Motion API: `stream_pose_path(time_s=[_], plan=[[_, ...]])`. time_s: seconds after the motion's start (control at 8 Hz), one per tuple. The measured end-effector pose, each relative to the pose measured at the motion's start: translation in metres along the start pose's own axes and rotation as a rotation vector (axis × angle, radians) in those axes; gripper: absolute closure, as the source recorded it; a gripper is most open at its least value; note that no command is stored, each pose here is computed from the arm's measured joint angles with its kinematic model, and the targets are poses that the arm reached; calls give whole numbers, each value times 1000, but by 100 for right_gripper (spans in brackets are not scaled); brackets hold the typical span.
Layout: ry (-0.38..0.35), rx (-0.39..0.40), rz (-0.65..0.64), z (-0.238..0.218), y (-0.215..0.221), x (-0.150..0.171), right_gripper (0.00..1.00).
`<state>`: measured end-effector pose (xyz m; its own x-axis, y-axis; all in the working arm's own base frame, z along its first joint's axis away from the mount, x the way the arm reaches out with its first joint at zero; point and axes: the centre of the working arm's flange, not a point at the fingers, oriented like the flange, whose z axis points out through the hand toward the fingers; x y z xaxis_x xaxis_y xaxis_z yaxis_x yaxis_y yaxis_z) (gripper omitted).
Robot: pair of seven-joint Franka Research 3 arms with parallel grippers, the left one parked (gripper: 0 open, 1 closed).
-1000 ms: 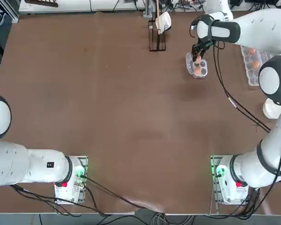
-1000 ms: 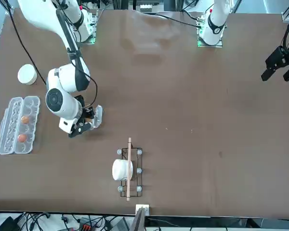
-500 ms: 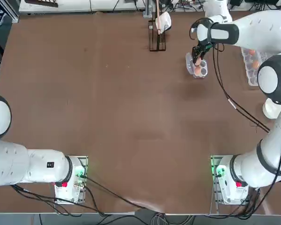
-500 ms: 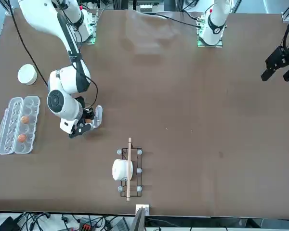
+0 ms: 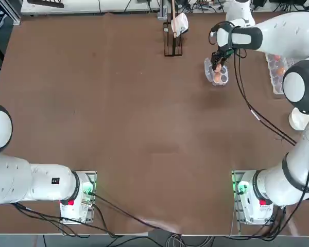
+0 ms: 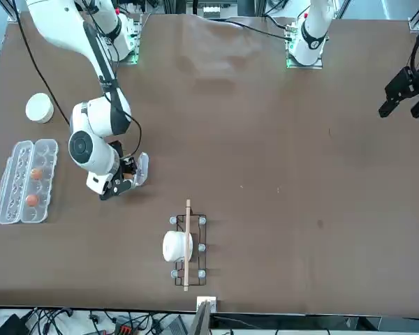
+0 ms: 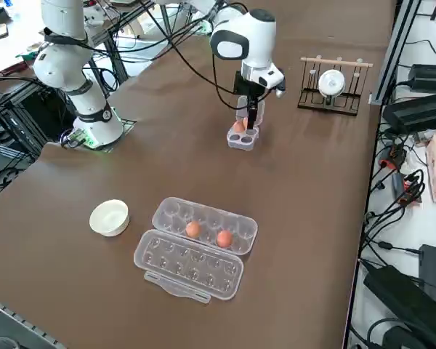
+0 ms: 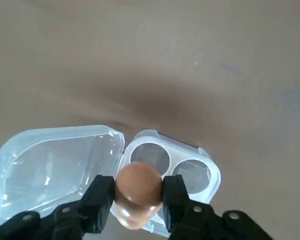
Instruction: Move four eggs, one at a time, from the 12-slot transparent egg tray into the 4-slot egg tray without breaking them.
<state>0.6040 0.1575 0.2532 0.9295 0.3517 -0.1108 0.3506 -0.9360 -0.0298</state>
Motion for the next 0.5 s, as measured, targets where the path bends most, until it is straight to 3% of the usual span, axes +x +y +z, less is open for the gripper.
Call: stream_pose_path(time_s=[0.25, 0.5], plan=[[-2, 0, 2, 1, 1, 0, 43], [-3, 0, 5, 3, 2, 0, 13]])
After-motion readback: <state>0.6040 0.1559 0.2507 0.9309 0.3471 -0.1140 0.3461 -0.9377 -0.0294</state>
